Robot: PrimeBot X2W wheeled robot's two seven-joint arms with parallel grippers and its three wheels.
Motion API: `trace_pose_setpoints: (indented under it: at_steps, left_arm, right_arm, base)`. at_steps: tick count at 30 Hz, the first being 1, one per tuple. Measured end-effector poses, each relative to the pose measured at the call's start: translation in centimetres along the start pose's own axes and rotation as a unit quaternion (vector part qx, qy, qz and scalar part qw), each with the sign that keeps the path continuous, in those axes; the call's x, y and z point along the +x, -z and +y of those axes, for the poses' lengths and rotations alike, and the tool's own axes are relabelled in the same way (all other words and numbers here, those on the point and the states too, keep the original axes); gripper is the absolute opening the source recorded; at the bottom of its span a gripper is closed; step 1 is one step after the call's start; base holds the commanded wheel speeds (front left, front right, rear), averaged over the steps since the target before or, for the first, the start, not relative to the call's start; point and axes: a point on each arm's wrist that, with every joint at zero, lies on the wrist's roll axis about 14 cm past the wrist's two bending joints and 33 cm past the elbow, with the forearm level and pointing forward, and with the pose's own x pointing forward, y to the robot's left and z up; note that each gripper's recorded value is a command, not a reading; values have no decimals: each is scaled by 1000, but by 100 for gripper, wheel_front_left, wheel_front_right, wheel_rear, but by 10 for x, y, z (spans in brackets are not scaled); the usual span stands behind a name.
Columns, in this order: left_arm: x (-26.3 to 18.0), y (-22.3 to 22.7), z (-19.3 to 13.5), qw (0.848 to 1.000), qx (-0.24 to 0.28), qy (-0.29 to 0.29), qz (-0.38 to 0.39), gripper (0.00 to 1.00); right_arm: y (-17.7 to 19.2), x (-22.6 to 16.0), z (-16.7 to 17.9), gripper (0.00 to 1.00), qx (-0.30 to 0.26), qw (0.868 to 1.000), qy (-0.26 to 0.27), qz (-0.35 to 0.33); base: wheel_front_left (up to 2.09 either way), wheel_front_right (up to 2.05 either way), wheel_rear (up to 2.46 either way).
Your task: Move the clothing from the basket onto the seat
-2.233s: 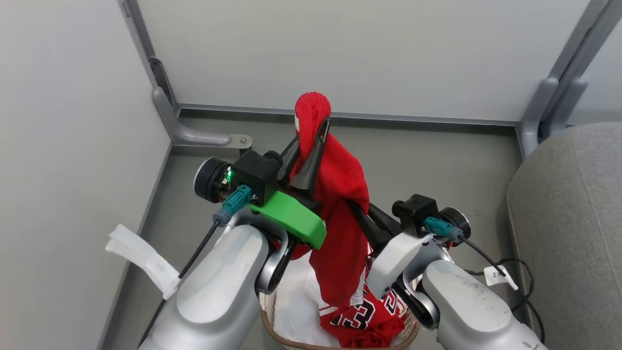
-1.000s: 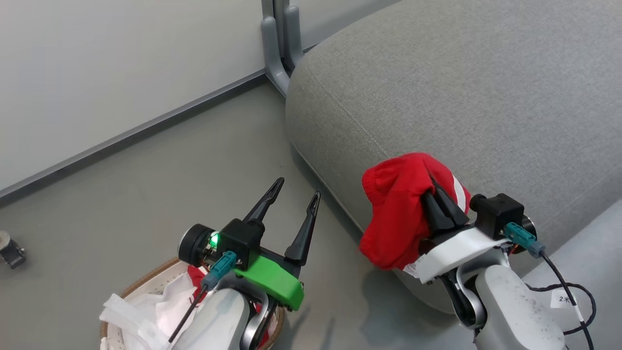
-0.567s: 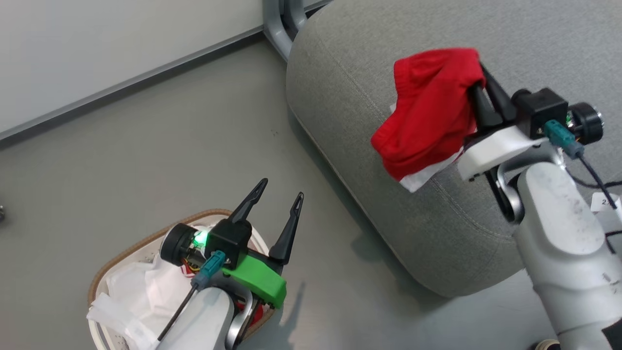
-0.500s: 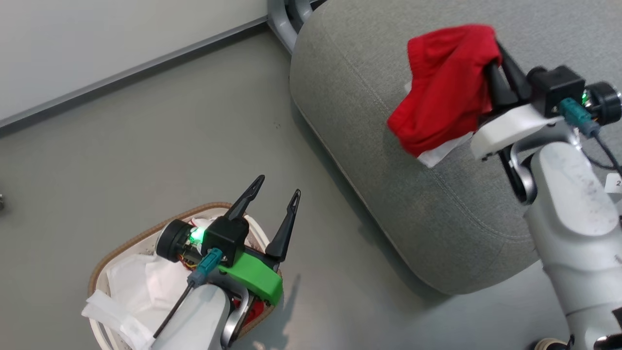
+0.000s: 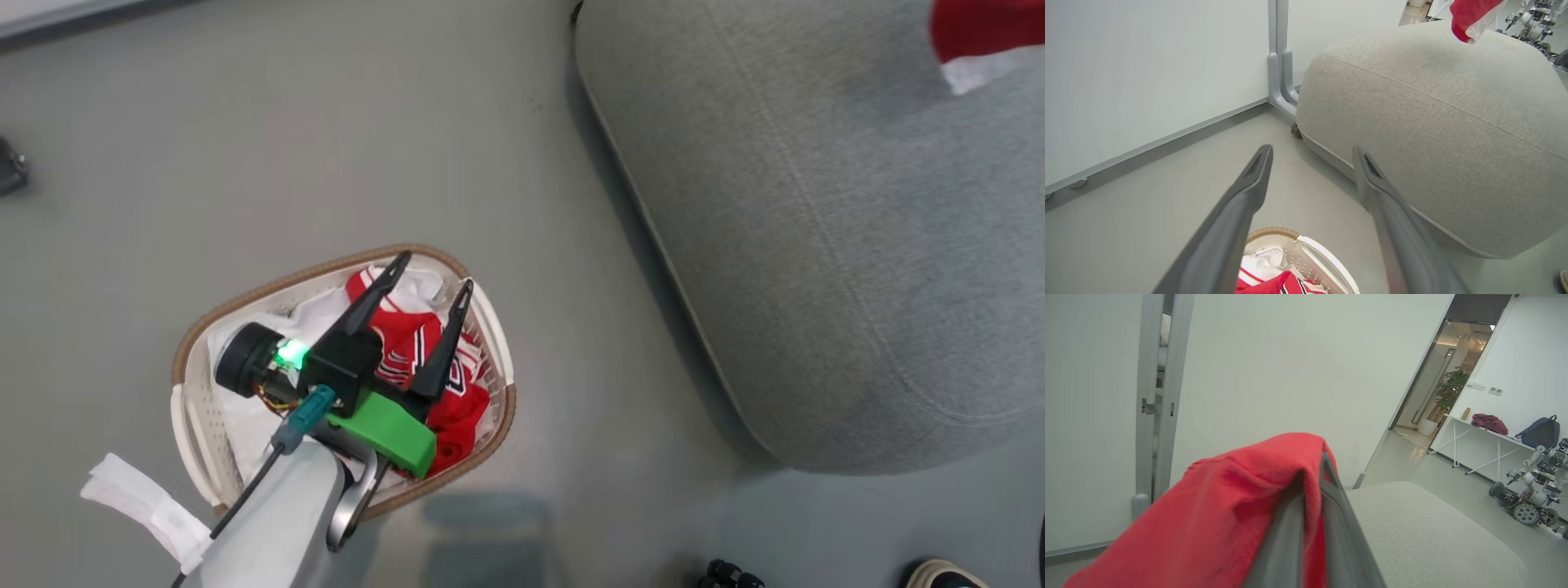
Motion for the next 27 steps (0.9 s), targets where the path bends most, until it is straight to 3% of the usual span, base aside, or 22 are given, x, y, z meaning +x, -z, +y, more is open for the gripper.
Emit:
trace_pose_setpoints:
  at_steps: [5, 10, 11, 13, 19, 27]
  left_arm:
    - [-10, 15, 28, 999, -6, -33, 14, 100]
    - [-24, 32, 52, 997, -16, -66, 33, 100]
    - [-26, 35, 56, 997, -17, -71, 36, 100]
    - [-31, 39, 64, 995, -20, -86, 41, 100]
    - [-46, 42, 78, 991, -21, -118, 50, 100]
    - [-63, 23, 84, 986, -19, -161, 35, 100]
  right_arm:
    - [60, -4, 1, 0, -20, 997, 23, 71]
    - [144, -45, 27, 0, 6, 984, 26, 177]
    - [157, -55, 33, 28, 11, 981, 25, 194]
    - [173, -69, 49, 100, 22, 977, 18, 212]
    - [191, -116, 56, 100, 53, 969, 23, 239]
    - [171, -153, 57, 100, 59, 974, -10, 219]
  base:
    - [0, 0, 0]
    - [0, 0, 0]
    - [0, 0, 0]
    - [0, 0, 0]
    - [0, 0, 0]
    - [0, 0, 0]
